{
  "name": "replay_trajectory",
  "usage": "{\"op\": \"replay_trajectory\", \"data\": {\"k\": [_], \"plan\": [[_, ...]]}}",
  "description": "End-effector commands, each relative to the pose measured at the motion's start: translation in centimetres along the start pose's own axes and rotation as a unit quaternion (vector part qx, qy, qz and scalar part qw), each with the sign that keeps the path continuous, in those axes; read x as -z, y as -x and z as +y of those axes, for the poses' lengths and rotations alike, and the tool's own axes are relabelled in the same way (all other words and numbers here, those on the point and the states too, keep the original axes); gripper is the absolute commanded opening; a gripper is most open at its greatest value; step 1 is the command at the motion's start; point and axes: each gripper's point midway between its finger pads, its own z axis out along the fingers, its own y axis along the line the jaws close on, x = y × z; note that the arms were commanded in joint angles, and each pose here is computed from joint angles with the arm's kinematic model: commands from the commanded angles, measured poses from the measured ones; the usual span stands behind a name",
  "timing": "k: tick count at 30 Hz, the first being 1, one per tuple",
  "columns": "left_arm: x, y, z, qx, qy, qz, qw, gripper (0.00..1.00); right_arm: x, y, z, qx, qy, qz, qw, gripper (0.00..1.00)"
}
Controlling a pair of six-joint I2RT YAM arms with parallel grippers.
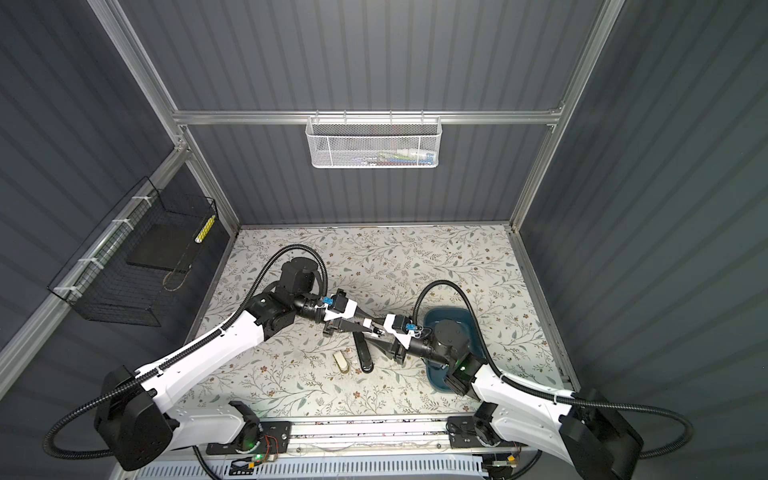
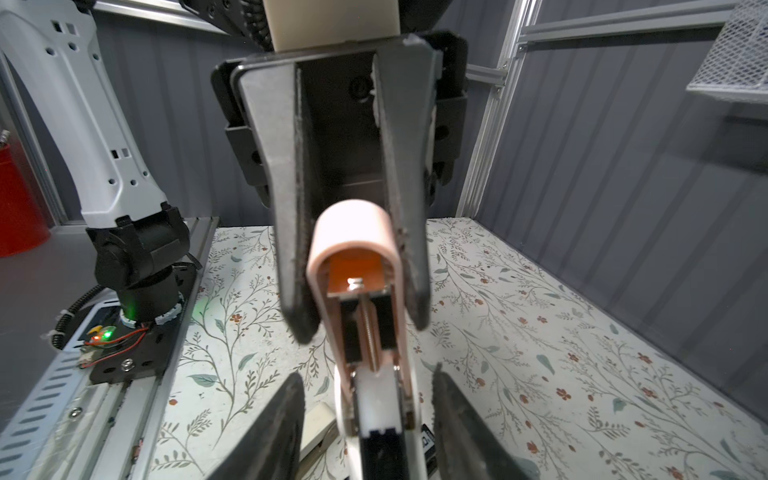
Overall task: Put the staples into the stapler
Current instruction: 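Grasp the pink stapler's base with the right gripper while the left gripper releases it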
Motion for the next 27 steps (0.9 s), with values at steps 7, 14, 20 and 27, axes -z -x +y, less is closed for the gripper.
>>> {"op": "replay_trajectory", "data": {"k": [7, 14, 20, 27], "plan": [[0.0, 1.5, -0.4, -0.017, -0.017, -0.019, 1.000, 0.00, -0.6, 1.3, -1.3, 0.011, -0.037, -0.013, 0.999, 0.32], [0.3, 1.6, -0.5, -0.030, -0.007, -0.013, 0.999, 0.21, -0.2, 1.5, -2.8, -0.019, -0.080, -0.005, 0.997, 0.12], [1.0, 1.4, 0.1, -0.044, 0.037, 0.014, 0.998, 0.48, 0.9, 0.9, -4.1, -0.042, -0.128, 0.013, 0.991, 0.08], [4.0, 1.5, 1.7, -0.067, 0.117, 0.069, 0.988, 0.62, 2.3, -2.7, -6.5, -0.057, -0.212, 0.091, 0.971, 0.05]]}}
